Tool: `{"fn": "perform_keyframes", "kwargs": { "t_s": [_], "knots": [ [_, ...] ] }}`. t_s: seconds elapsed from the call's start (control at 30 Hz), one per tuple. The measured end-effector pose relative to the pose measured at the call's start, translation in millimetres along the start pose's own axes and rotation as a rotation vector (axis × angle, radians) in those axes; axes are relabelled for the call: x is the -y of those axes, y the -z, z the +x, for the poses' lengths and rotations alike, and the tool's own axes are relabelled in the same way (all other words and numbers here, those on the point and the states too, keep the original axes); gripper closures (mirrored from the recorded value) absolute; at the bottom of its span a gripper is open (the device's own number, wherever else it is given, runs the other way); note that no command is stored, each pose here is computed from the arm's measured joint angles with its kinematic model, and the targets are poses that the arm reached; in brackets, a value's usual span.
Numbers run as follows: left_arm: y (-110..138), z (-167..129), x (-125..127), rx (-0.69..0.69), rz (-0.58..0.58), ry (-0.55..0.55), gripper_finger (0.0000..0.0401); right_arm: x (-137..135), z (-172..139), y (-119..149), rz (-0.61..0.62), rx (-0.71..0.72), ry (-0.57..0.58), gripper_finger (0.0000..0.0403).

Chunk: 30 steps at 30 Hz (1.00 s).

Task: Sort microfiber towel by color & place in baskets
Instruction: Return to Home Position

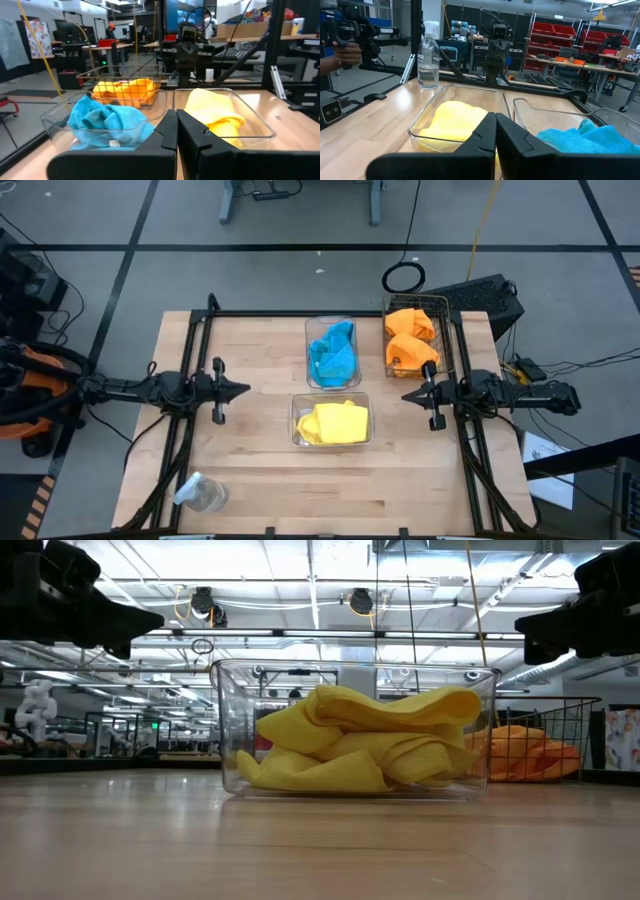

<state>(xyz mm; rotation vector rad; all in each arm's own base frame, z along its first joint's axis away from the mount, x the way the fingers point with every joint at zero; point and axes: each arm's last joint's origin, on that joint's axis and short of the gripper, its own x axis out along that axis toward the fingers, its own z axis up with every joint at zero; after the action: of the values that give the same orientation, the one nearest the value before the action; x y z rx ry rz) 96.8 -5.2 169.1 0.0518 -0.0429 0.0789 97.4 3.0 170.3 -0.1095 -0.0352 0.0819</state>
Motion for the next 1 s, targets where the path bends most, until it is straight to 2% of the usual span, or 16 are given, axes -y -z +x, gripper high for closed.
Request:
{"fn": "perform_keyframes", "kwargs": {
  "t_s": [0.33,1.0],
  "knots": [
    [1.0,0.1,0.9,-0.007,0.008,0.040,0.0400,0.0,0.0,0.0,0.000,0.000,0.000,0.0403],
    [0.6,0.1,0.3,-0.003,0.002,0.022,0.0400,0.0,0.0,0.1,0.000,-0.001,0.000,0.0403]
  ]
}}
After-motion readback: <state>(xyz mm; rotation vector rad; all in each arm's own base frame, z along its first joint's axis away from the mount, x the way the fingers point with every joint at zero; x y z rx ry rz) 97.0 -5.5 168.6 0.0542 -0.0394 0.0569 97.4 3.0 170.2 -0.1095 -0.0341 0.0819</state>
